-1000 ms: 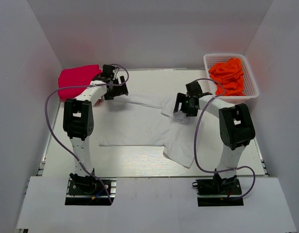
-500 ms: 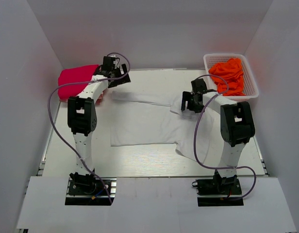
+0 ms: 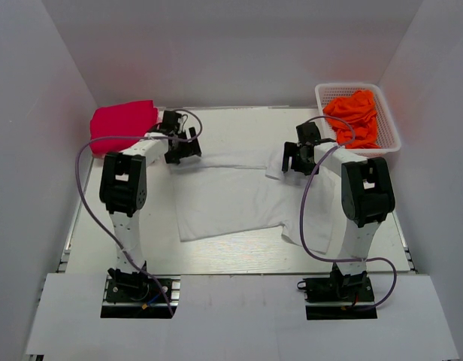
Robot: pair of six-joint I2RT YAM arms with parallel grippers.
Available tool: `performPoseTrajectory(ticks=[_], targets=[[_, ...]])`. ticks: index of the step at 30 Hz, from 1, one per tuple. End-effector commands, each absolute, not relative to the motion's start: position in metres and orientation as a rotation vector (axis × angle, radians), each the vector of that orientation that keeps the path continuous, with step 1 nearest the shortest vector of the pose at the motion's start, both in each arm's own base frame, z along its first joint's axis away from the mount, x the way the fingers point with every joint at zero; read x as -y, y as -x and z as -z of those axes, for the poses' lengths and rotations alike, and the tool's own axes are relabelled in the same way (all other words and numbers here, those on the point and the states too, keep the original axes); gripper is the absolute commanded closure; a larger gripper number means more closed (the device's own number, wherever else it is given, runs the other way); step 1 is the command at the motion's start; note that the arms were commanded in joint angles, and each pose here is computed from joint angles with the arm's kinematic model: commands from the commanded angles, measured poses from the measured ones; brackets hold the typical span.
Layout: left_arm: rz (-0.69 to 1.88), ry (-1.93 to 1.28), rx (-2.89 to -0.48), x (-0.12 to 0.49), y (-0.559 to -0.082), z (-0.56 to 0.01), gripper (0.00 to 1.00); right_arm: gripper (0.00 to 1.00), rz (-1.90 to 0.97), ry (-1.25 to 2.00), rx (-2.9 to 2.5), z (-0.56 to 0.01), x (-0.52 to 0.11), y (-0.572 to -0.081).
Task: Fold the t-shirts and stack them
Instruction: Fold the flattened tshirt in 1/3 of the way
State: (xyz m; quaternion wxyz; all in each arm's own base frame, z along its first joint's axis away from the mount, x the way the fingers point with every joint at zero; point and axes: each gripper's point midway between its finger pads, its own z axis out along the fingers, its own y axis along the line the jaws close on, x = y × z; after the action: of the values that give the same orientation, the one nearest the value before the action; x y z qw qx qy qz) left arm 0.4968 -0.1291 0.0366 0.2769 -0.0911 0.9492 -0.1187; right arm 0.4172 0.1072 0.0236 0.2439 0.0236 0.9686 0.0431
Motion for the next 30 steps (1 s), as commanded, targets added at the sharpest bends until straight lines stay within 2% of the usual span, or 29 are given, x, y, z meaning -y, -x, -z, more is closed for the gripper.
performPoseTrajectory(ticks=[1,5,13,21,25,30], targets=[[0.291,0.280,-2.521,0.120,-0.471,-0.052,0.00,0.14,-0.058,-0.134,-2.721,-0.007,-0.095,-0.401],[0.239,0.345,-2.590,0.113,-0.458,-0.030,0.00,0.11,-0.042,-0.141,-2.720,-0.006,-0.091,-0.399],[0.138,0.384,-2.586,0.096,-0.438,-0.036,0.00,0.11,-0.041,-0.137,-2.660,-0.025,-0.088,-0.410],[-0.010,0.450,-2.657,0.074,-0.402,-0.014,0.00,0.11,-0.062,-0.118,-2.624,-0.039,-0.090,-0.418],[0.025,0.444,-2.645,0.078,-0.404,-0.013,0.00,0.11,-0.094,-0.021,-2.554,-0.055,-0.096,-0.420],[0.048,0.426,-2.622,0.086,-0.438,-0.007,0.00,0.11,-0.119,0.077,-2.544,-0.052,-0.104,-0.424]])
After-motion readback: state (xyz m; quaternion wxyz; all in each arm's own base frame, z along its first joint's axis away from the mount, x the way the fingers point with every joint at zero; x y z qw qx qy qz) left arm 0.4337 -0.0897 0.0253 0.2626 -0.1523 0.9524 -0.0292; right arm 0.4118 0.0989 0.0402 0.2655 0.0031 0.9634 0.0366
